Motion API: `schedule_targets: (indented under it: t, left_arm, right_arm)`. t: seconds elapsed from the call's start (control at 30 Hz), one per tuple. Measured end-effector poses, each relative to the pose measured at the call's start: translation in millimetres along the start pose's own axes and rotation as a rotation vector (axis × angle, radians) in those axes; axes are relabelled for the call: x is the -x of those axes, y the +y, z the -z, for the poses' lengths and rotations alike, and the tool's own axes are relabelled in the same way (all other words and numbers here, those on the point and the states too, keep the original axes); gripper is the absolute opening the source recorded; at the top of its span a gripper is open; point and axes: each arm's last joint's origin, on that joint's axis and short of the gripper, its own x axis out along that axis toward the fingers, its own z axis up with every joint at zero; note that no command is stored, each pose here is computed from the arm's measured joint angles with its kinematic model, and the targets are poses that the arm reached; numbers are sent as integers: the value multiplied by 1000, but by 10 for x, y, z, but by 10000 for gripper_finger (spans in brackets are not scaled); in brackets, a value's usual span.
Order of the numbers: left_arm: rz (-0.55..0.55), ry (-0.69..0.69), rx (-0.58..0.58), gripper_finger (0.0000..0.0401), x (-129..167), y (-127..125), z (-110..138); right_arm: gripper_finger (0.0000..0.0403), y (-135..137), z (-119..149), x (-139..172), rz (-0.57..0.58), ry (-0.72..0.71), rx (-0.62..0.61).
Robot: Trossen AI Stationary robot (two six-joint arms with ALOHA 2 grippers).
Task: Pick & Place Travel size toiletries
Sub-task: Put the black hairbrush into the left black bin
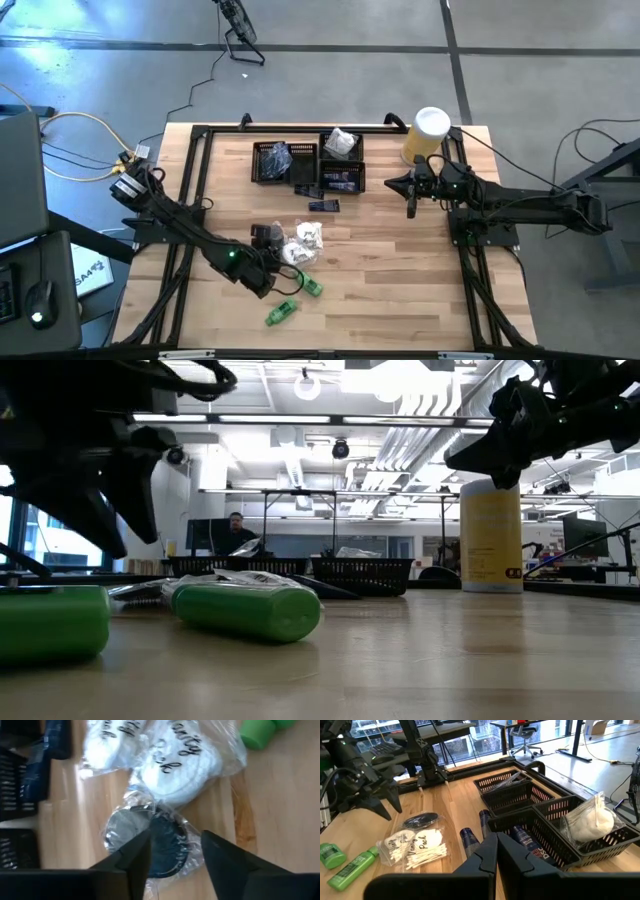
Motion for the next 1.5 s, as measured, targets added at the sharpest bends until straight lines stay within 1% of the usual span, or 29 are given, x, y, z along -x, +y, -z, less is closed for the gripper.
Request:
schedule_targets:
  t: [0.1, 0.2, 0.37, 0.5, 0.67, 1.1, 1.23, 1.33, 1.43, 1.5]
  left_arm:
    - [11, 11, -2, 200, -89, -28, -23]
    - [-4, 32, 44, 212, -210, -45, -28]
    - [2, 70, 124, 214, -362, -80, -31]
    - [-6, 78, 187, 214, -417, -116, -26]
    - [-17, 83, 229, 214, -433, -123, -19]
    - [-27, 91, 226, 214, -428, -114, -8]
    - [-89, 96, 202, 214, -412, -86, -7]
    - [-142, 100, 185, 214, -348, -50, -61]
    - [-164, 148, 152, 214, -301, -21, -48]
    - [-157, 151, 154, 214, -300, -24, -50]
  right_arm:
    - [2, -1, 6, 0, 1, 6, 0]
    - [2, -1, 7, 0, 1, 7, 0]
    - [3, -1, 9, 0, 1, 9, 6]
    - [3, -3, 16, 0, 3, 17, 6]
    - [3, -3, 18, 1, 3, 19, 6]
    - [3, -5, 22, 1, 8, 22, 5]
    - [2, -5, 21, 1, 9, 22, 6]
    - [2, -6, 21, 0, 11, 21, 6]
    - [2, -6, 21, 1, 11, 21, 6]
    - [2, -6, 21, 1, 11, 21, 6]
